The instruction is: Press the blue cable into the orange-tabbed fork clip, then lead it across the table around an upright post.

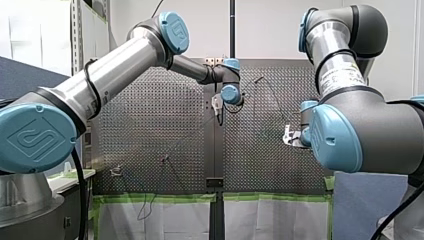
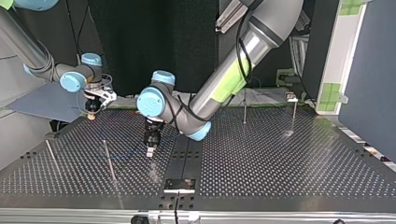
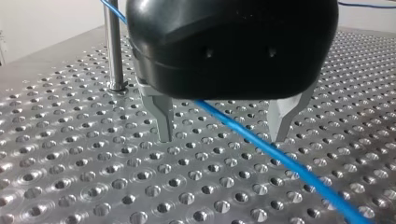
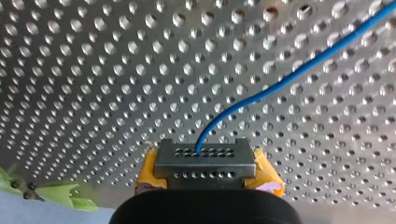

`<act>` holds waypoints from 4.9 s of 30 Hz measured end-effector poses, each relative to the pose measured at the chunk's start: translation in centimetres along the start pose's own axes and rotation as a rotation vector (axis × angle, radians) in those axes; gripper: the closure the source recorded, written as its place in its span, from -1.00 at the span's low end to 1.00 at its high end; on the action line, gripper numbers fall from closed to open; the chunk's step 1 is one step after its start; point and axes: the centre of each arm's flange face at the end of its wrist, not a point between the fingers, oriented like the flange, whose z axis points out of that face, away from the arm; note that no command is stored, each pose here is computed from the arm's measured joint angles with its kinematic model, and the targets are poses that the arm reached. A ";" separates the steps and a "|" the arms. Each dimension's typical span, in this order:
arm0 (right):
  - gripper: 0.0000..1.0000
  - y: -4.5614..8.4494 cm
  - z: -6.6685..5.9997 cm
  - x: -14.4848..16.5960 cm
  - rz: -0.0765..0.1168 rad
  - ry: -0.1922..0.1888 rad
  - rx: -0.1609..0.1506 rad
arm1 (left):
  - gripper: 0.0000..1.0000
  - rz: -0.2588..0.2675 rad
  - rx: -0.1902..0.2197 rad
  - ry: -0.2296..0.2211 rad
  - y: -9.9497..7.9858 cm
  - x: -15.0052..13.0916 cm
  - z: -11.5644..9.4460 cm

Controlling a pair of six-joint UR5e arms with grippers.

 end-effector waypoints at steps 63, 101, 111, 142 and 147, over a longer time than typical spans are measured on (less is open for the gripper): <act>1.00 8.6 3.8 -20.1 -0.018 -0.096 -0.126 | -1.00 -0.022 -0.030 0.006 0.8 0.0 0.1; 1.00 8.3 4.2 -19.9 -0.017 -0.103 -0.125 | -1.00 -0.187 -0.135 0.042 1.9 0.4 -0.9; 1.00 8.1 4.2 -19.8 -0.021 -0.101 -0.123 | -1.00 -0.200 -0.190 0.021 3.1 0.1 -0.5; 1.00 7.8 4.2 -19.8 -0.022 -0.100 -0.119 | -1.00 -0.258 -0.037 0.006 1.5 -4.3 -3.0; 1.00 7.8 4.2 -19.8 -0.022 -0.104 -0.118 | -1.00 -0.240 -0.011 0.075 1.6 -2.5 -4.0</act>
